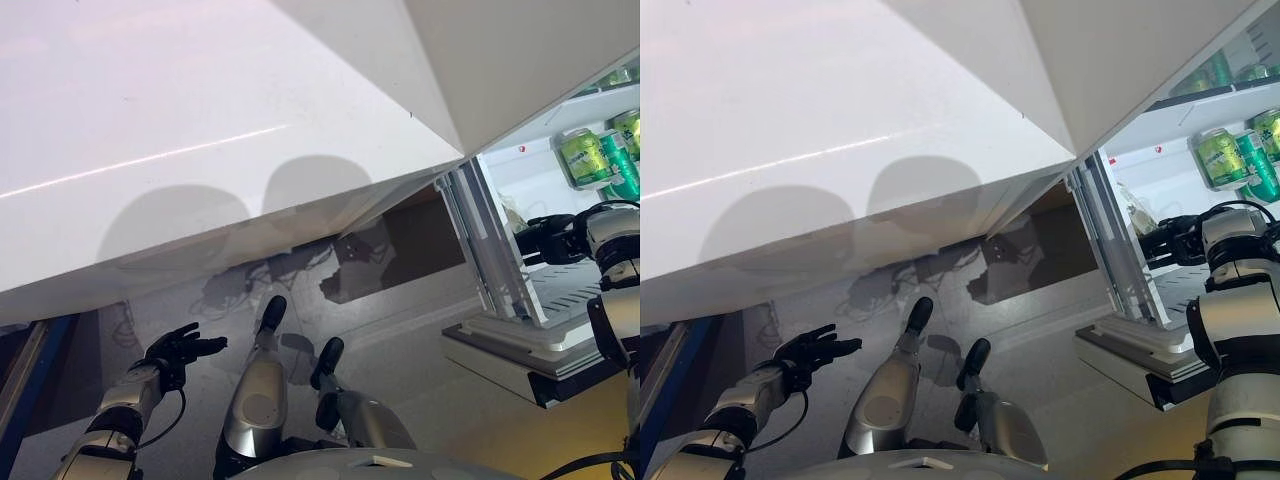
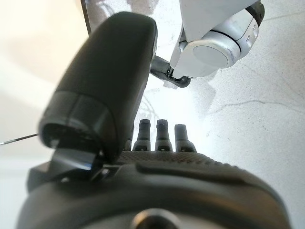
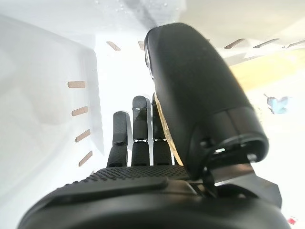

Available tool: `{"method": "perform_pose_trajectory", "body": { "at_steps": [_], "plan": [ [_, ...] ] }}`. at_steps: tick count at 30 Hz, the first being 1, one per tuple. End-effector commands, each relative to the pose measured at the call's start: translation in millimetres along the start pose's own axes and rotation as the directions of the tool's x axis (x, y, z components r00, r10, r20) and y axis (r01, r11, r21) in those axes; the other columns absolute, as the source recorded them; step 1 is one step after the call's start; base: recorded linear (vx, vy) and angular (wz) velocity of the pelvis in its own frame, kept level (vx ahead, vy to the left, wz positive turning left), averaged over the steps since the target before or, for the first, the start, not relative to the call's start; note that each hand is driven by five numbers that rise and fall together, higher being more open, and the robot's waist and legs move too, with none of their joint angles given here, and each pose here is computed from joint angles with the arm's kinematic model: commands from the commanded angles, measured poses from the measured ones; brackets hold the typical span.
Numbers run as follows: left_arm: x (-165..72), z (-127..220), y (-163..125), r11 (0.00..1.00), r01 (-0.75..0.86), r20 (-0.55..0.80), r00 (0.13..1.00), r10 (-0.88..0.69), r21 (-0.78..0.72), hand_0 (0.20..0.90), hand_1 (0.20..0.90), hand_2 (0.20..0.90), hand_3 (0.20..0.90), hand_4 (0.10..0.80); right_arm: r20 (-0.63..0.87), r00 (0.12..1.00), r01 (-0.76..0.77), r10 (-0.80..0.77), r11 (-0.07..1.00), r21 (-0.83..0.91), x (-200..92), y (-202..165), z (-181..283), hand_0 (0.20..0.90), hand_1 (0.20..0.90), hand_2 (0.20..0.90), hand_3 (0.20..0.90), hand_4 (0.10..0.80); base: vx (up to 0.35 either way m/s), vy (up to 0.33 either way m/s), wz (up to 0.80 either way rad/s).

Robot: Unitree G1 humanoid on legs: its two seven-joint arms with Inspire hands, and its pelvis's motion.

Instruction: Put drinks into fridge and close the fridge

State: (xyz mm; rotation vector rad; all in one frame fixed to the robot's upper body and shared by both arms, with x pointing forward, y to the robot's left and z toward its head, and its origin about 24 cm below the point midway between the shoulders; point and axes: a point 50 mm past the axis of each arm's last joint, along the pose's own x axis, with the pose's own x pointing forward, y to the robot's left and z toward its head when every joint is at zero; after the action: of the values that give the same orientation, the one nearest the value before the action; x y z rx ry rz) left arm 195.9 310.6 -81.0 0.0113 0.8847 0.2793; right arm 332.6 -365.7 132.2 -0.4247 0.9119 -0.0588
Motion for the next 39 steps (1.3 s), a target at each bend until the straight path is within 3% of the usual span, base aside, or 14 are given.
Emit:
{"method": "perform_pose_trajectory", "body": {
  "at_steps": [1, 12, 15, 23, 25, 28, 31, 33, 34, 35, 37, 39],
  "plan": [
    [-7.4, -31.6, 20.1, 0.999, -0.046, -0.097, 0.994, 0.048, 0.027, 0.900, 0.900, 0.900, 0.900, 0.800, 0.034, 0.990, 0.138, -0.137, 0.990, -0.015, -23.6, -32.8, 6.5, 0.900, 0.900, 0.900, 0.900, 0.800, 0.000, 0.000, 0.00],
    [-11.1, -46.4, 28.0, 0.997, -0.054, -0.147, 0.987, 0.062, 0.059, 0.900, 0.900, 0.900, 0.900, 0.800, 0.150, 0.965, 0.221, -0.214, 0.975, -0.029, -32.6, -49.9, 2.3, 0.900, 0.900, 0.900, 0.900, 0.800, 0.015, 0.004, -0.02],
    [-12.8, -53.6, 30.5, 0.996, -0.064, -0.170, 0.983, 0.073, 0.059, 0.900, 0.900, 0.900, 0.900, 0.800, 0.231, 0.923, 0.314, -0.307, 0.949, 0.008, -41.3, -56.3, 12.6, 0.900, 0.900, 0.900, 0.900, 0.800, 0.043, 0.013, -0.10],
    [-16.0, -72.3, 29.7, 0.998, -0.056, -0.217, 0.974, 0.061, 0.030, 0.900, 0.900, 0.900, 0.900, 0.800, 0.444, 0.819, 0.376, -0.364, 0.924, 0.065, -64.9, -59.4, 36.2, 0.900, 0.900, 0.900, 0.900, 0.800, 0.019, 0.049, -0.10],
    [-16.3, -75.4, 28.4, 0.999, -0.050, -0.227, 0.972, 0.053, 0.020, 0.900, 0.900, 0.900, 0.900, 0.800, 0.505, 0.763, 0.412, -0.403, 0.906, 0.099, -74.0, -61.3, 42.7, 0.900, 0.900, 0.900, 0.900, 0.800, -0.011, 0.070, -0.07],
    [-17.6, -84.4, 24.8, 0.999, -0.042, -0.247, 0.968, 0.038, -0.013, 0.900, 0.900, 0.900, 0.900, 0.800, 0.624, 0.614, 0.489, -0.483, 0.853, 0.180, -95.5, -61.5, 57.2, 0.900, 0.900, 0.900, 0.900, 0.800, -0.010, 0.099, -0.16],
    [-18.3, -97.0, 14.6, 0.997, -0.044, -0.269, 0.963, 0.024, -0.067, 0.900, 0.900, 0.900, 0.900, 0.800, 0.720, 0.402, 0.532, -0.565, 0.784, 0.319, -122.1, -56.9, 65.8, 0.900, 0.900, 0.900, 0.900, 0.800, 0.002, 0.116, -0.13],
    [-18.8, -104.5, 6.4, 0.995, -0.040, -0.285, 0.959, 0.012, -0.092, 0.900, 0.900, 0.900, 0.900, 0.800, 0.759, 0.268, 0.503, -0.593, 0.758, 0.415, -138.1, -46.3, 68.5, 0.900, 0.900, 0.900, 0.900, 0.800, 0.004, 0.068, -0.12],
    [-19.0, -106.0, 5.2, 0.995, -0.040, -0.287, 0.958, 0.011, -0.095, 0.900, 0.900, 0.900, 0.900, 0.800, 0.764, 0.248, 0.501, -0.595, 0.754, 0.425, -139.8, -43.2, 67.5, 0.900, 0.900, 0.900, 0.900, 0.800, -0.004, 0.034, -0.09],
    [-19.8, -110.3, 1.5, 0.994, -0.039, -0.290, 0.957, 0.007, -0.105, 0.900, 0.900, 0.900, 0.900, 0.800, 0.777, 0.155, 0.471, -0.610, 0.737, 0.485, -147.2, -35.6, 63.9, 0.900, 0.900, 0.900, 0.900, 0.800, -0.005, 0.020, -0.04],
    [-21.2, -115.0, -0.3, 0.993, -0.037, -0.294, 0.956, 0.003, -0.112, 0.900, 0.900, 0.900, 0.900, 0.800, 0.775, 0.096, 0.439, -0.625, 0.725, 0.530, -150.5, -27.0, 56.7, 0.900, 0.900, 0.900, 0.900, 0.800, -0.006, 0.010, -0.05],
    [-24.6, -125.0, -4.2, 0.992, -0.034, -0.297, 0.955, -0.005, -0.125, 0.900, 0.900, 0.900, 0.900, 0.800, 0.755, -0.054, 0.354, -0.654, 0.694, 0.627, -159.2, -13.6, 38.4, 0.900, 0.900, 0.900, 0.900, 0.800, -0.006, -0.005, -0.12]
  ]
}}
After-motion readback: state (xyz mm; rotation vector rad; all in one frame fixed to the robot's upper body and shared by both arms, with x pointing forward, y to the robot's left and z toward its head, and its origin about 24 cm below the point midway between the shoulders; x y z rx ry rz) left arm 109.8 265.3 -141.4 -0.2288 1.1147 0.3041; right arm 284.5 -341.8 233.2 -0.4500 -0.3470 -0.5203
